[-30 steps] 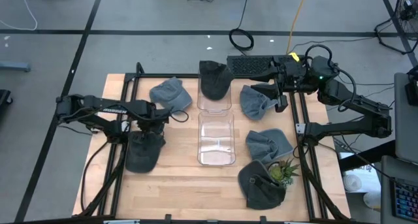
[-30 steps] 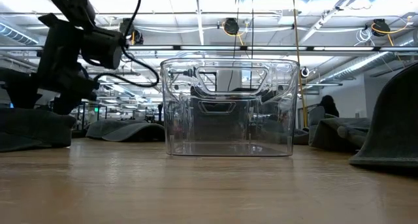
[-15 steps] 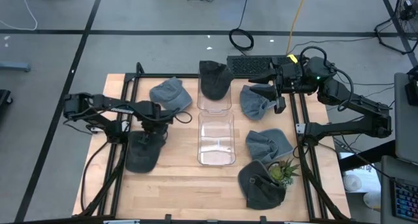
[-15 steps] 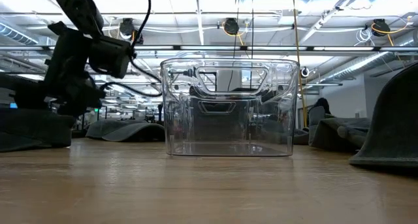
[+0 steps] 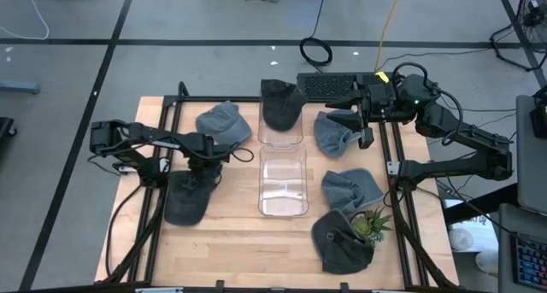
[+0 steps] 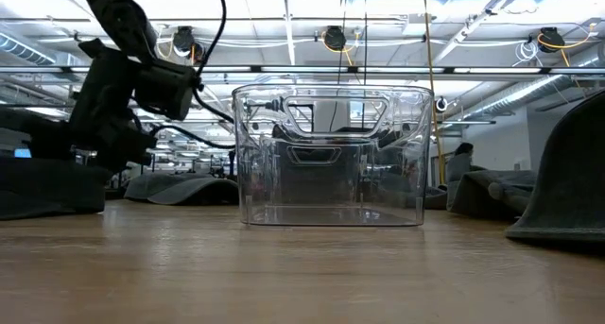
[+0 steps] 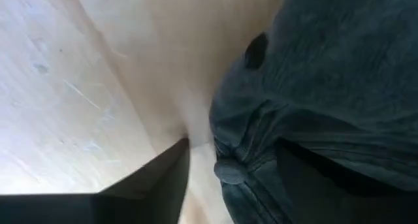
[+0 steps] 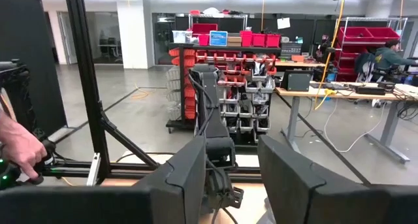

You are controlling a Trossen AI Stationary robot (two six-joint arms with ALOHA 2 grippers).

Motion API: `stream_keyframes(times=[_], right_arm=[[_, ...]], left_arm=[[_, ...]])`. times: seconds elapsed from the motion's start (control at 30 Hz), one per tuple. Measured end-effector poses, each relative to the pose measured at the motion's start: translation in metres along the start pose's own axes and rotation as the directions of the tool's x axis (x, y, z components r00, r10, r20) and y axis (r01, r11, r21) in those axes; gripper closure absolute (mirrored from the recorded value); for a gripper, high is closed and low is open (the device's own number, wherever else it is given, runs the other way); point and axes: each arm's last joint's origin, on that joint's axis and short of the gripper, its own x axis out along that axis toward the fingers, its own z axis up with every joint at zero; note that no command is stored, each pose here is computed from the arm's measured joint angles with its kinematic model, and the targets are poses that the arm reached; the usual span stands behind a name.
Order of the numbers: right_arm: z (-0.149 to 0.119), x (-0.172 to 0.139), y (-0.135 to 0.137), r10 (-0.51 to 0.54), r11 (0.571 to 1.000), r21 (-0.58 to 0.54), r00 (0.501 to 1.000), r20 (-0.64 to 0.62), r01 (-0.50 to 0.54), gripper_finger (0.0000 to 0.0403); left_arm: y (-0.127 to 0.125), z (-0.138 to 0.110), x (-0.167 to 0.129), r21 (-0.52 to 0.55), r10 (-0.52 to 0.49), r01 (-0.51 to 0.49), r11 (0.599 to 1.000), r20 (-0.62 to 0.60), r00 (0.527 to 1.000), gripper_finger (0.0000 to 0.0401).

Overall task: Pick & Place hat
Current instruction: Put the top black cap into the top transparent bin

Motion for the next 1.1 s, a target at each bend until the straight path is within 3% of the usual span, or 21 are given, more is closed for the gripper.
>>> stream_keyframes(times=[0.3, 0.57, 0.93, 1.1], right_arm=[[0.0, 0.0, 0.0, 0.0, 1.0, -0.002, 1.0, 0.0, 0.0, 0.0275], [0.0, 0.0, 0.0, -0.002, 1.0, -0.03, 1.0, 0.001, 0.002, 0.0275], [0.0, 0.0, 0.0, -0.006, 0.999, -0.032, 1.0, 0.002, 0.006, 0.0275], [0.0, -0.001, -0.003, -0.022, 0.999, -0.047, 1.0, 0.002, 0.022, 0.0275]], left_arm=[[0.004, 0.006, 0.004, 0.008, 0.001, -0.001, 1.0, -0.009, 1.0, 0.0371], [0.013, 0.018, -0.021, -0.019, 0.032, -0.03, 0.999, 0.134, 0.991, 0.0376], [0.019, 0.034, -0.108, -0.054, 0.19, -0.183, 0.982, 0.357, 0.914, 0.0376], [0.016, 0.031, -0.135, -0.056, 0.188, -0.18, 0.982, 0.359, 0.914, 0.0376]])
